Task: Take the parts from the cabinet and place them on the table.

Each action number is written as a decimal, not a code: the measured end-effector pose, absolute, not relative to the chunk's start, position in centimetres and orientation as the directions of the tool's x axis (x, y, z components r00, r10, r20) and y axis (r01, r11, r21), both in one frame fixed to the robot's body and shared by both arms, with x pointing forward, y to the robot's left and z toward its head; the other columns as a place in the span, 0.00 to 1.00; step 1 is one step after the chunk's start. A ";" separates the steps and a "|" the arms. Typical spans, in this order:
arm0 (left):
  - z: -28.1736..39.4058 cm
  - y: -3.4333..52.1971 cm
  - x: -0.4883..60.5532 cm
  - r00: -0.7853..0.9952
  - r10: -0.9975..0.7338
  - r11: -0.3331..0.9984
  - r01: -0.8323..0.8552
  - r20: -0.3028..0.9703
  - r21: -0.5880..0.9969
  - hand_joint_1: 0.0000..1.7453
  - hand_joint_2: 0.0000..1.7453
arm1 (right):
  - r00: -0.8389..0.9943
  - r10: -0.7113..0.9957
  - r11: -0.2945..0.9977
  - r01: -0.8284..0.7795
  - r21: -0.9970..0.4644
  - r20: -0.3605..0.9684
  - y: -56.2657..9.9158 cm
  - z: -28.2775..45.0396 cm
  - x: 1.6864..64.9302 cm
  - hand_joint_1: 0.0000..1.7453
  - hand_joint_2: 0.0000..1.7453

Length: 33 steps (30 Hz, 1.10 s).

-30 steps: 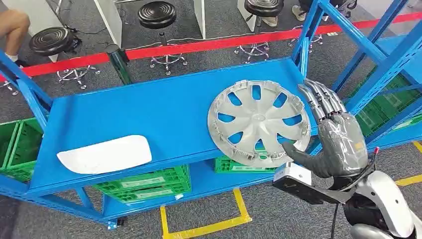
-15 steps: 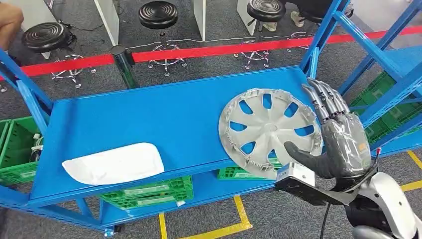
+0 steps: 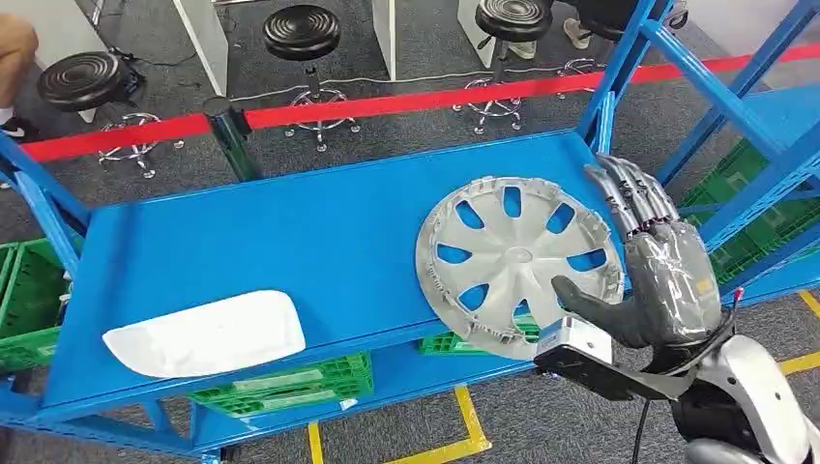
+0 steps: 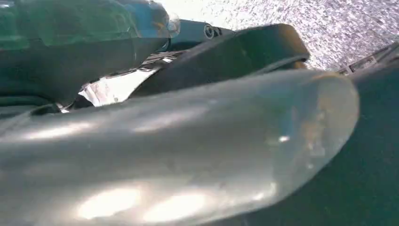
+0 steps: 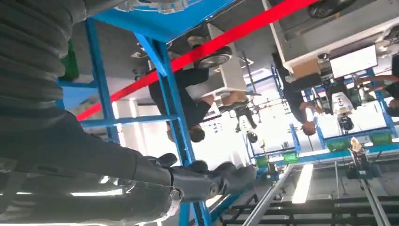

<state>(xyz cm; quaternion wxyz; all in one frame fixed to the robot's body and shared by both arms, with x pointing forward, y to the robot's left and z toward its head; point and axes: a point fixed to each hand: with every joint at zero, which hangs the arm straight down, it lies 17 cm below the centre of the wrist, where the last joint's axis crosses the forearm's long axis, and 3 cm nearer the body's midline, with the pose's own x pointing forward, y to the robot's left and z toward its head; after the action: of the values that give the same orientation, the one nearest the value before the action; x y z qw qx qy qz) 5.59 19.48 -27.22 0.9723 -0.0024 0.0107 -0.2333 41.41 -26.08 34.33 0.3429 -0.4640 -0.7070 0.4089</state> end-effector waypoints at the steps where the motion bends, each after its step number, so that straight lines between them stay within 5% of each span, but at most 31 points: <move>1: -27.2 19.4 5.8 0.891 -0.454 0.891 0.454 -0.013 -0.008 0.00 0.00 | -0.334 0.937 0.233 0.383 -0.894 0.101 -26.2 34.6 41.4 0.00 1.00; 22: -27.2 19.5 5.8 0.891 -0.455 0.891 0.455 -0.016 -0.009 0.00 0.00 | -0.343 0.935 0.206 0.327 -0.922 0.087 -25.5 32.9 41.4 0.00 1.00; 33: -27.2 19.4 5.7 0.892 -0.453 0.892 0.452 -0.017 -0.014 0.00 0.00 | -0.170 0.967 0.169 -0.134 -0.977 0.190 -27.2 22.5 42.6 0.00 1.00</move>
<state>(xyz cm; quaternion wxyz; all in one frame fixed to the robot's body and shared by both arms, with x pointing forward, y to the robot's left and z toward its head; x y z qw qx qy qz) 5.72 19.39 -27.19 0.9725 -0.0047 0.0100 -0.2326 42.64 -27.23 22.47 0.5242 -0.3745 -0.5564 0.5249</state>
